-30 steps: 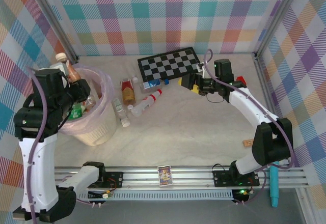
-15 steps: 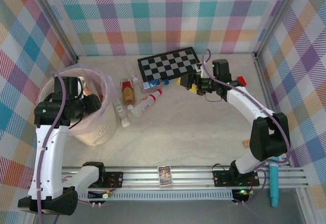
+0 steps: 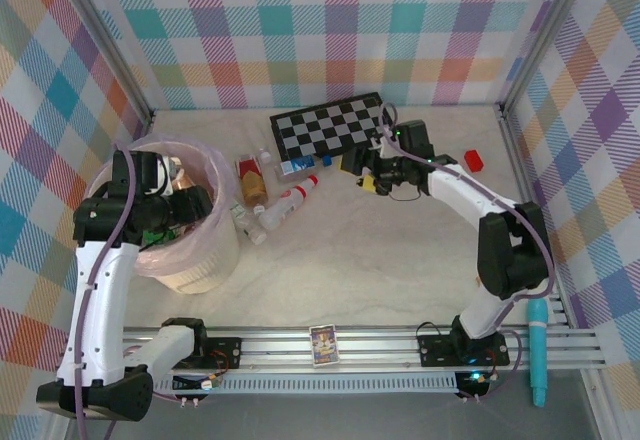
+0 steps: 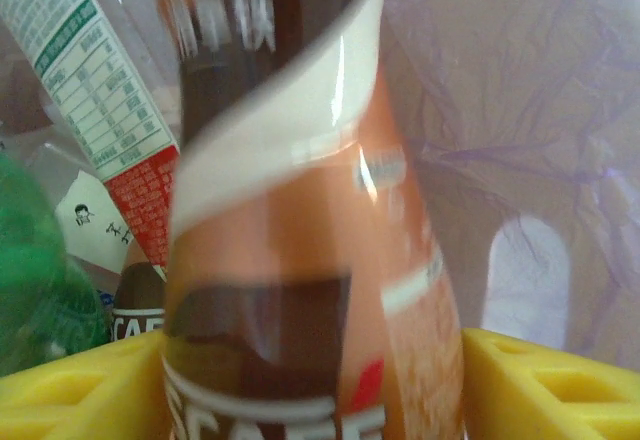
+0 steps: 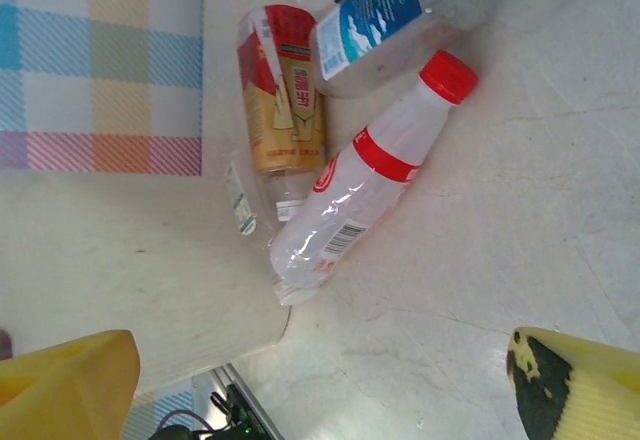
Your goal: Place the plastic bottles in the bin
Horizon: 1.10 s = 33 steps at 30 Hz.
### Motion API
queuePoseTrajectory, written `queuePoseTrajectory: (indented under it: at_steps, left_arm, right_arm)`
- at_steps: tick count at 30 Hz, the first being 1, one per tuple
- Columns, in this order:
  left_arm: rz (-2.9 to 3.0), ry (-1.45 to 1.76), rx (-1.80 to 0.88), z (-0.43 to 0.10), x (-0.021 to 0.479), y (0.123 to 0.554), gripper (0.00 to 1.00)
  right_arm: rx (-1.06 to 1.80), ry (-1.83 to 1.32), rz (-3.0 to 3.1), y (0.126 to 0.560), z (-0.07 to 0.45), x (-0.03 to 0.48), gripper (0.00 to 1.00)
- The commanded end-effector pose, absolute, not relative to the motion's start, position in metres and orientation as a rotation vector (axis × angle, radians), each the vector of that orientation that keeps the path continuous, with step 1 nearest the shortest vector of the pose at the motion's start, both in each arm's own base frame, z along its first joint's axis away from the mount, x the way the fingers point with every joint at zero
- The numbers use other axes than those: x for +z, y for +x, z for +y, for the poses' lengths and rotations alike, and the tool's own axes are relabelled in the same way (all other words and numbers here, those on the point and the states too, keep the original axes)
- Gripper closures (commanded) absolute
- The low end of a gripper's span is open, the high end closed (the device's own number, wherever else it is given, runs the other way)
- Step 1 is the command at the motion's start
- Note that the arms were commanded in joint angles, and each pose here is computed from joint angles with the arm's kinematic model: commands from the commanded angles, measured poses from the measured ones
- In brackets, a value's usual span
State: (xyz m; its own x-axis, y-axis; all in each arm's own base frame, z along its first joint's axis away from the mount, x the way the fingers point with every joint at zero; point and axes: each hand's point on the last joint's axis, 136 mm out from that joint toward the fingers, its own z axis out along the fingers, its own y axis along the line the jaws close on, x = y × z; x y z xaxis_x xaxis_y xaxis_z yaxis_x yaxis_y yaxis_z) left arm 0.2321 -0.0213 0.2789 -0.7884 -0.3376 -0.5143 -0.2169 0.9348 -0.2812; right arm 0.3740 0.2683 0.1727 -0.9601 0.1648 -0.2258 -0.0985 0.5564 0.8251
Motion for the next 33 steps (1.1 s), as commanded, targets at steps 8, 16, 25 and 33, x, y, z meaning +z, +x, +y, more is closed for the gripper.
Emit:
queuePoseTrajectory:
  at_steps: [8,16,25,33]
  left_arm:
    - [2.465,-0.287,-0.247,-0.02,0.319,0.237,0.05]
    - [2.447,-0.289,-0.042,0.006,0.341,0.236,0.0]
    - [2.368,-0.29,-0.05,0.007,0.363,0.237,0.0]
    - [2.292,-0.334,0.013,0.018,0.376,0.231,0.0]
  right_arm:
    - [1.084,0.503,2.63,0.372,0.318,0.122,0.13]
    - [0.989,0.395,2.628,0.371,0.373,0.119,0.15]
    - [0.639,-0.262,2.537,0.385,0.436,0.135,0.12]
    - [0.651,-0.565,2.486,0.39,0.494,0.103,0.14]
